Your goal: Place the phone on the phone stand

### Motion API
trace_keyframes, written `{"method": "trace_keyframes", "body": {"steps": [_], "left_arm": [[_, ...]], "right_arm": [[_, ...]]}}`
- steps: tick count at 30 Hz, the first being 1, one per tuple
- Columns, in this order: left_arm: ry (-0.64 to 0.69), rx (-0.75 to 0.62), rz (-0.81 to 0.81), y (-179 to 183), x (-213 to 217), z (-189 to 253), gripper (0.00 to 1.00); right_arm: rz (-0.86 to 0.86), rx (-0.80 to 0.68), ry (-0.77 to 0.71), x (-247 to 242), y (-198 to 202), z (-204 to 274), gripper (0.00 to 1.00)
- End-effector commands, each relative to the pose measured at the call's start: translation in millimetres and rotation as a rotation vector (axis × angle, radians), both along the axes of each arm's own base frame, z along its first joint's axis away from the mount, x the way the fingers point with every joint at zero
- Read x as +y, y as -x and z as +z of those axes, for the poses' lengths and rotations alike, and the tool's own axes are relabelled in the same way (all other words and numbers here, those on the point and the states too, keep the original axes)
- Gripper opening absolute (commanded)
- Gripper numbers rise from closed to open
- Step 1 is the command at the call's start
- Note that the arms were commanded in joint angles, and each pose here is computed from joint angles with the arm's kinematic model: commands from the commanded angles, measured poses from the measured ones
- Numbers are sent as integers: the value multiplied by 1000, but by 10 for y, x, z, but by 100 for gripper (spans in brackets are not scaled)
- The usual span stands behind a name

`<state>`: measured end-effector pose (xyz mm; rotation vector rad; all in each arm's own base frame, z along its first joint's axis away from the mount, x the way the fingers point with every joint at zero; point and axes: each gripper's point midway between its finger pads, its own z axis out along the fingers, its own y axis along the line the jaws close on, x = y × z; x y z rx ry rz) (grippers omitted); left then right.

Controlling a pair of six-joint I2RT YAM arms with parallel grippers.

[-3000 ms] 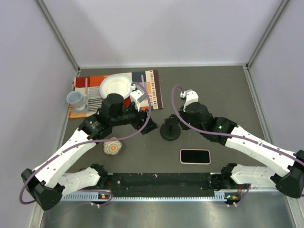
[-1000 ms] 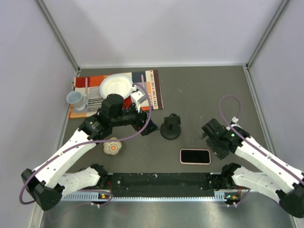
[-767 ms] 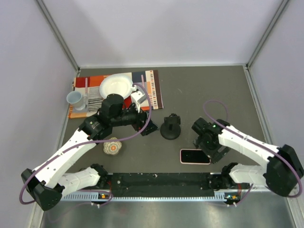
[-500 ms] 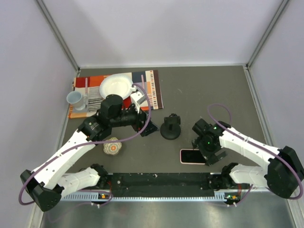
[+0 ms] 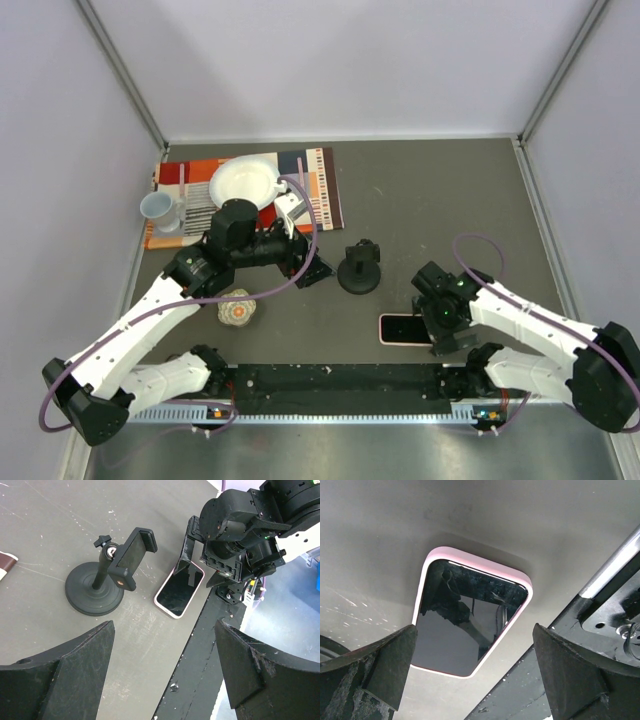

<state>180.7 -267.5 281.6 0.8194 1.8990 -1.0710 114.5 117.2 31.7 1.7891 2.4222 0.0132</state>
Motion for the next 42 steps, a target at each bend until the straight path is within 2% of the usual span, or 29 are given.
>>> {"method": "trace_keyframes", "body": {"steps": [1, 11, 24, 29, 33, 37, 41, 42], "left_arm": [[36, -44, 3, -14, -19, 123, 86], [33, -23, -11, -7, -52, 86, 86], [32, -40, 4, -27, -30, 103, 86], [22, -41, 16, -53, -19, 81, 86], [24, -29, 3, -37, -38, 70, 86], [25, -23, -2, -25, -41, 69, 86], [21, -30, 6, -46, -39, 63, 86], [18, -33, 13, -56, -32, 59, 86]], "right_arm": [[-155, -55, 2, -39, -138, -14, 99], [-196, -84, 19, -39, -251, -27, 99], [-168, -19, 46, 110, -341, -51, 99], [-186, -12, 11, 190, -362, -105, 92], [-225, 14, -2, 204, -320, -183, 83], [-248, 32, -4, 219, -304, -220, 83], [-190, -26, 53, 149, -424, -202, 81], [-143, -47, 80, 115, -462, -190, 75]]}}
